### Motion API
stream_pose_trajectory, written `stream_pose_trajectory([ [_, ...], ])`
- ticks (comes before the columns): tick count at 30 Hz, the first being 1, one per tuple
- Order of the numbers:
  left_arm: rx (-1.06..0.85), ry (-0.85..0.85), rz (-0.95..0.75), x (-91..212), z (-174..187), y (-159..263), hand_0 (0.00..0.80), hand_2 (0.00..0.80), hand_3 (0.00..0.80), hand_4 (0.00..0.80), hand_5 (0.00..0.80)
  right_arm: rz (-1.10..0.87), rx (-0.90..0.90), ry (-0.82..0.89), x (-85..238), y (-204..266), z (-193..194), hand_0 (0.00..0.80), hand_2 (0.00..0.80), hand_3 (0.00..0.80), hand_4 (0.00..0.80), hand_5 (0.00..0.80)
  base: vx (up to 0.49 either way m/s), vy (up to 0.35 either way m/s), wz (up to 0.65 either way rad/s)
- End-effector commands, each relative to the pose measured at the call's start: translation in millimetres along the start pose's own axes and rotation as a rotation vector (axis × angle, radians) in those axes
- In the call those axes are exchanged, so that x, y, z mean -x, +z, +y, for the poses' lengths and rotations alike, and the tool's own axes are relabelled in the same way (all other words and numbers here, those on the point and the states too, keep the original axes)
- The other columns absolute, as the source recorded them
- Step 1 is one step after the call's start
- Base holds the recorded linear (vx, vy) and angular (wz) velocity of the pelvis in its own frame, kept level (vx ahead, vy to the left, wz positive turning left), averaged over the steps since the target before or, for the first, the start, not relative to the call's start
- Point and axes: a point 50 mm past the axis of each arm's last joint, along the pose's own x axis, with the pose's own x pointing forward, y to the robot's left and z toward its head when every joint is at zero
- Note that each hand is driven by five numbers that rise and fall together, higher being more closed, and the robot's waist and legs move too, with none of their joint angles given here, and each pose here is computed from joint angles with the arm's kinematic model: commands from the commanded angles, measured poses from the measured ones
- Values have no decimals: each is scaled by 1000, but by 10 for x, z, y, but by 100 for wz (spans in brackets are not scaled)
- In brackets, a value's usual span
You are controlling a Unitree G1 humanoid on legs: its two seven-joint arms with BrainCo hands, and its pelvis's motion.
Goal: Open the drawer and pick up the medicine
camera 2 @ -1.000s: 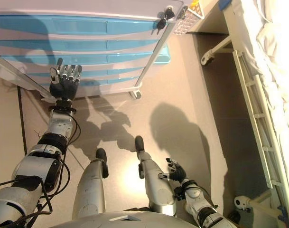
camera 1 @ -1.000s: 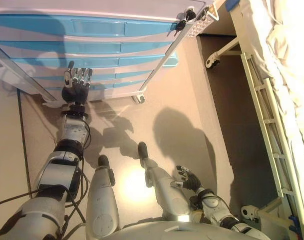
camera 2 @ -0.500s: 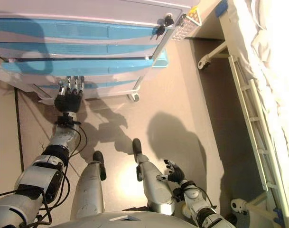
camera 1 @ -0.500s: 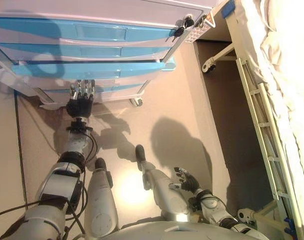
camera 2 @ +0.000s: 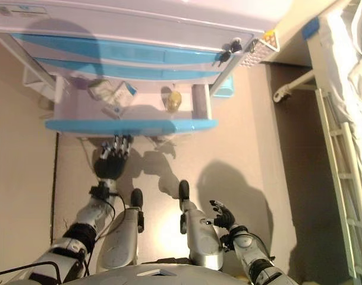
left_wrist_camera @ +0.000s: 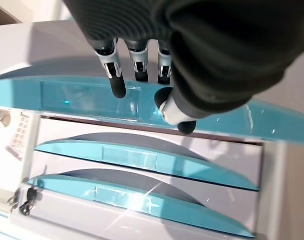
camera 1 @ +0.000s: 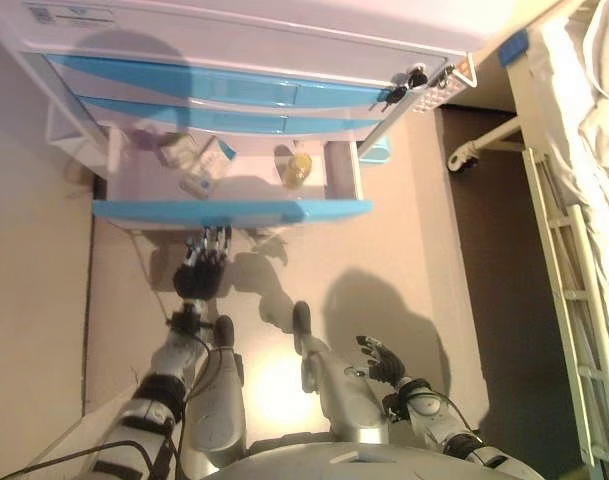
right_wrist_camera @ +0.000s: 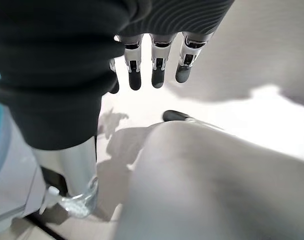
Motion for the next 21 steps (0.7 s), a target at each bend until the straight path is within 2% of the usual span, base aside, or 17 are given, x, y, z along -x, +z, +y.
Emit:
stream_pose_trajectory([
  [1, 146, -515, -19, -14, -401, -83, 800, 800, 800, 800, 800, 36, 21, -49, 112, -128, -208, 0, 0, 0, 0, 0, 21, 92, 31],
  [2, 144, -399, -32, 279, -224, -25, 800, 800, 800, 800, 800, 38, 28, -61, 129, -130, -285, 0, 0, 0, 0, 0, 10, 76, 33],
  [3, 133, -349, -50, 339, -176, 1, 800, 800, 800, 800, 800, 38, 39, -58, 135, -130, -303, 0, 0, 0, 0, 0, 9, 107, 38],
  [4, 137, -221, -73, 721, -3, 25, 800, 800, 800, 800, 800, 47, 55, -68, 160, -154, -369, 0, 0, 0, 0, 0, 10, 97, 33],
  [5, 136, -134, -82, 914, 74, 30, 800, 800, 800, 800, 800, 53, 60, -76, 175, -170, -410, 0, 0, 0, 0, 0, 12, 111, 25],
  [9, 154, 169, -98, 1484, 270, -24, 800, 800, 800, 800, 800, 88, 67, -87, 223, -261, -489, 0, 0, 0, 0, 0, 40, 67, 22],
  [13, 169, 279, -78, 1717, 315, -87, 800, 800, 800, 800, 800, 121, 60, -85, 251, -334, -503, 0, 0, 0, 0, 0, 67, 40, 13],
  [19, 145, 340, -23, 1755, 355, -135, 800, 800, 800, 800, 800, 153, 52, -87, 284, -413, -478, 0, 0, 0, 0, 0, 42, 12, 9],
  [21, 61, 433, 27, 1805, 403, -121, 800, 800, 800, 800, 800, 182, 63, -92, 314, -476, -461, 0, 0, 0, 0, 0, 51, 13, 1],
])
